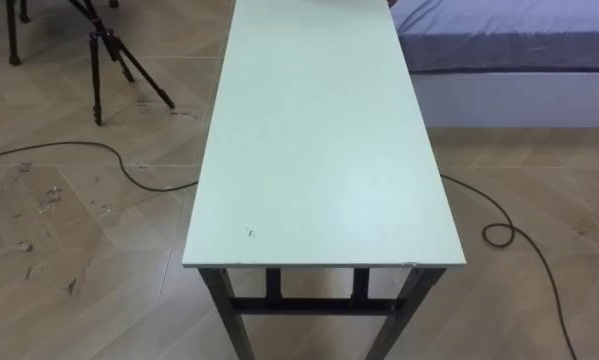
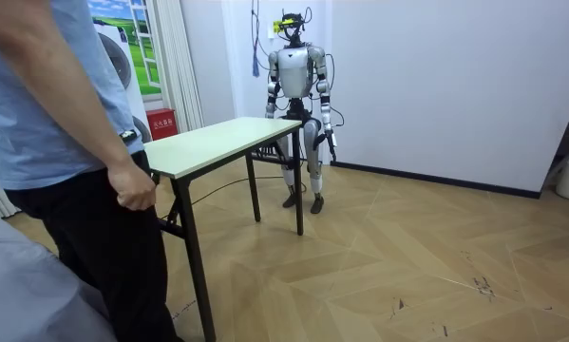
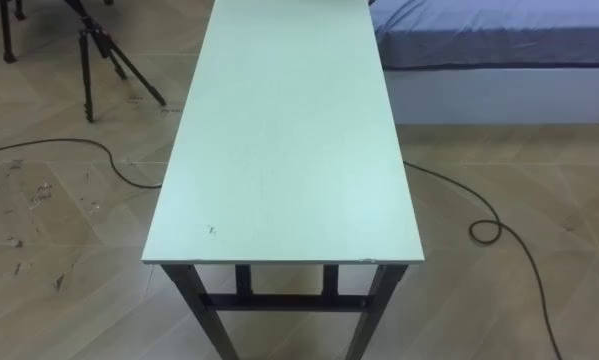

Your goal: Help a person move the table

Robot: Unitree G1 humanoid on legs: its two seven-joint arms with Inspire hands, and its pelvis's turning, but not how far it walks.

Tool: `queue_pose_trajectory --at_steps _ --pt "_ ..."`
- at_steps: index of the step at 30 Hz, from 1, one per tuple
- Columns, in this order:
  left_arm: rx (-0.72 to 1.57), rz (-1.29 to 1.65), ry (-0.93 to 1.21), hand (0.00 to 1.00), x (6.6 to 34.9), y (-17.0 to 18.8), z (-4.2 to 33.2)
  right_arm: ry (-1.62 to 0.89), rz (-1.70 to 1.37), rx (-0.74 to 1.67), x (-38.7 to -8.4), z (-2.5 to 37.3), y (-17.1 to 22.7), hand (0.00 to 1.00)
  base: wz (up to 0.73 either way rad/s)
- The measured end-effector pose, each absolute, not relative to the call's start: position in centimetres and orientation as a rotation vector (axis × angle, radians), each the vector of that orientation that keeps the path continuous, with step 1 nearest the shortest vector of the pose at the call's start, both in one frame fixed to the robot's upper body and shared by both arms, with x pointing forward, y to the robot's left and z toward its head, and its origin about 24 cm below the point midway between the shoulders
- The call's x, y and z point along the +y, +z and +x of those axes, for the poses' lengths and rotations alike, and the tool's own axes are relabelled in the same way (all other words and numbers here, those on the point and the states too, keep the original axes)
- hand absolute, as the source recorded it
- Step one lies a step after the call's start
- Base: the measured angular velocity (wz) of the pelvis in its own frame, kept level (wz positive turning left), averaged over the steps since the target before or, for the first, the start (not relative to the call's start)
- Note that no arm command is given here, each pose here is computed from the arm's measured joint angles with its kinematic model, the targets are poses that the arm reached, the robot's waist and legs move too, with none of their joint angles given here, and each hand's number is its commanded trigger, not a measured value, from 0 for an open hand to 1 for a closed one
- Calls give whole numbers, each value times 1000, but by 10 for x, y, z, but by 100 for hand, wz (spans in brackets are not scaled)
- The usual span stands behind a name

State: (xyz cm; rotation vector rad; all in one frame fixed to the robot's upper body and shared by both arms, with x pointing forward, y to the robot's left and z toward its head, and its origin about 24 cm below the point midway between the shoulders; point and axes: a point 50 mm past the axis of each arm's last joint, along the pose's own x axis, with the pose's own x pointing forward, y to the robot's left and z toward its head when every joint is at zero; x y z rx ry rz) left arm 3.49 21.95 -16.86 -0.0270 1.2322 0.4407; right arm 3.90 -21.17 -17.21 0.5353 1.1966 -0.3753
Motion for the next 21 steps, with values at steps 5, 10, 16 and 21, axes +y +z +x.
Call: queue_pose_trajectory --at_steps 5,10,16,21 --pt "1232 -27 440 0 219 -169 35 -374 535 1197 -212 39 -172 0 0" --pt "1234 -28 442 0 219 -169 34 -372 533 1198 -211 39 -172 0 0" --pt "1240 -34 441 0 219 -169 32 -368 537 1201 -211 38 -172 0 0" --pt "1250 -52 438 0 219 -170 30 -371 543 1209 -211 34 -173 0 0"
